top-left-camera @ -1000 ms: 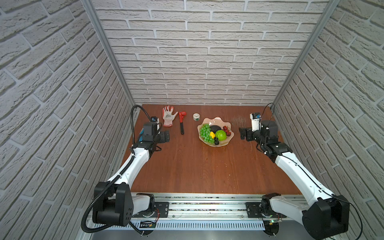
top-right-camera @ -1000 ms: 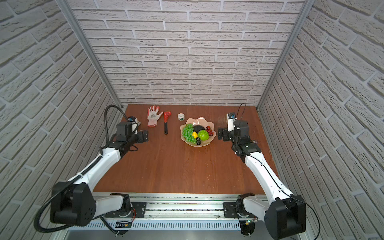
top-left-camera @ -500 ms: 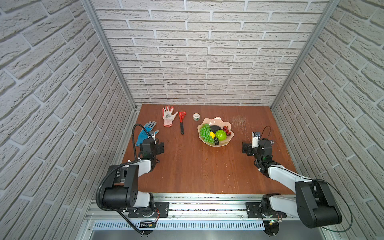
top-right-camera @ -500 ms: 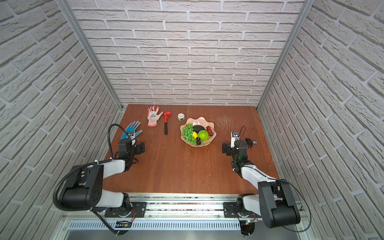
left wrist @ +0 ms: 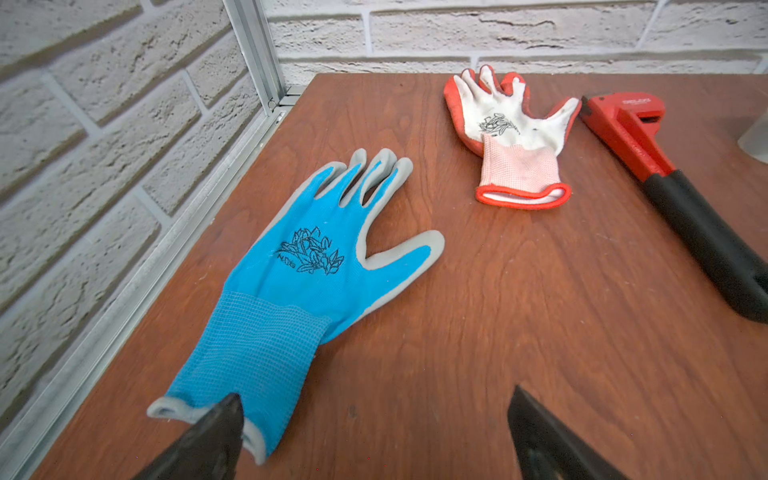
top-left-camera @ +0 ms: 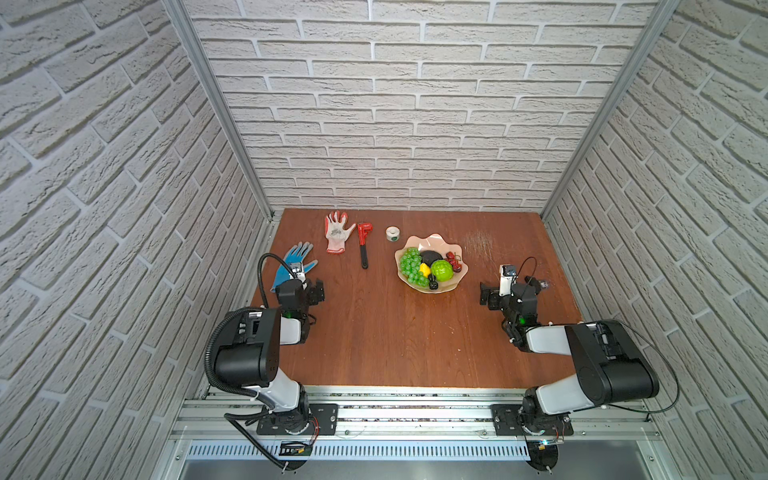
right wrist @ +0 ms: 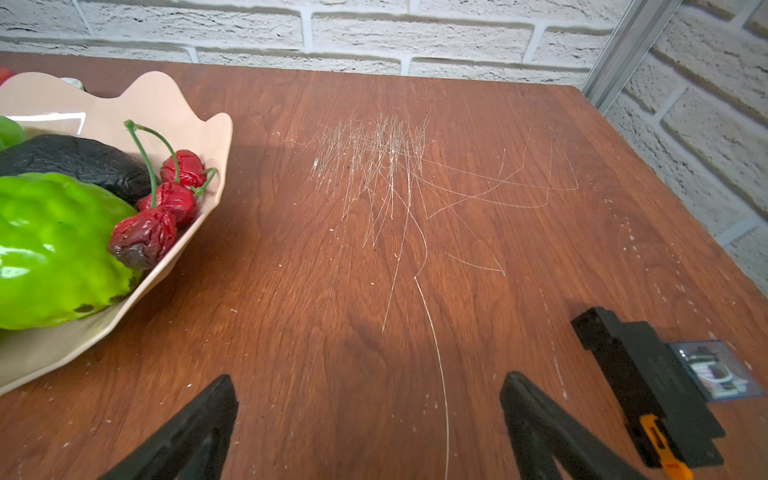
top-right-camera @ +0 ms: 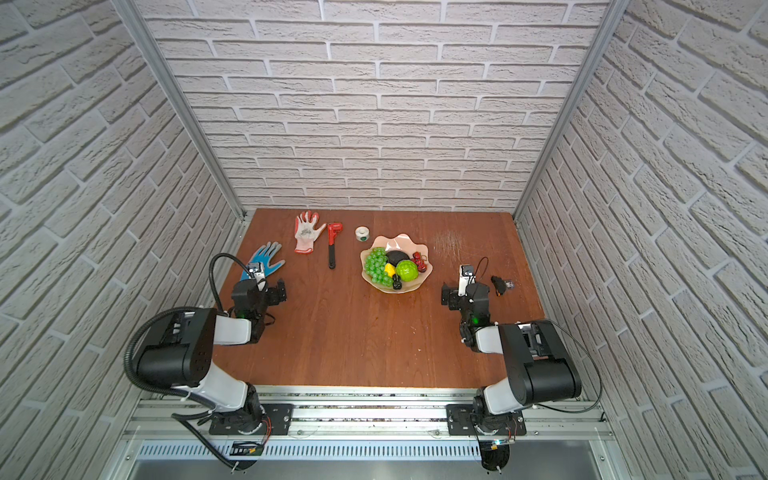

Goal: Place and organize the fake fruits in the fruit bowl

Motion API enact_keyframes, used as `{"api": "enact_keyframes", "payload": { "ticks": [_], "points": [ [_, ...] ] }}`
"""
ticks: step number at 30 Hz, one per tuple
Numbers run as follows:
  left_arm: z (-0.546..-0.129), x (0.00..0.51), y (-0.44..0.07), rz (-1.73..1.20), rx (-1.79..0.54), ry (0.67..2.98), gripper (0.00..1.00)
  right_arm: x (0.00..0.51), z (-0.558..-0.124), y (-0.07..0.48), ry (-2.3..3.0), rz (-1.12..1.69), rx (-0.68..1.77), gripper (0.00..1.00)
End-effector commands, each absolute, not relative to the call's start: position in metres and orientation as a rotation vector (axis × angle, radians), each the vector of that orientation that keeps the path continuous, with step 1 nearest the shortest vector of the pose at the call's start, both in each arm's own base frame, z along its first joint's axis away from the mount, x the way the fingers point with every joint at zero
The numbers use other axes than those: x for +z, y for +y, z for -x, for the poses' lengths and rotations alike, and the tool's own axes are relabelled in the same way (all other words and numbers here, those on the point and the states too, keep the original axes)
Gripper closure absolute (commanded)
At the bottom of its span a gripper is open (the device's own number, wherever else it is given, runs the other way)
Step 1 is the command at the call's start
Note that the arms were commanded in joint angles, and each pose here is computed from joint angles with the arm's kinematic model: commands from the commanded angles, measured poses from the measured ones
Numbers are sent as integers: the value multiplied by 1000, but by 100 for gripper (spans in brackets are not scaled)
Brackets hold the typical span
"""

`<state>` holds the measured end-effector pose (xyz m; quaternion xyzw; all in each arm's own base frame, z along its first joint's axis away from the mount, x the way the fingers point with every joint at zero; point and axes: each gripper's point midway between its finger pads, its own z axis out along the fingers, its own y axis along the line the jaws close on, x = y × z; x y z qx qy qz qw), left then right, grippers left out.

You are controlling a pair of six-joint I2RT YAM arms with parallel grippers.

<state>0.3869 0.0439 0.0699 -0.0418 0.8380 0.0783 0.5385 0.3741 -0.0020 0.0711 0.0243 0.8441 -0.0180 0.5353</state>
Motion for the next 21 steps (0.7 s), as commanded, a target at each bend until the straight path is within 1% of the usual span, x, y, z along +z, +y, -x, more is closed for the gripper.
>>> {"api": "enact_keyframes", "payload": {
  "ticks": [1, 21],
  "points": [
    [-395, 89, 43, 100, 167, 1916, 2, 95, -386, 4, 1949, -18, -8, 0],
    [-397, 88, 41, 85, 161, 1924, 2, 96, -386, 5, 1942, -16, -5, 0]
  ]
}}
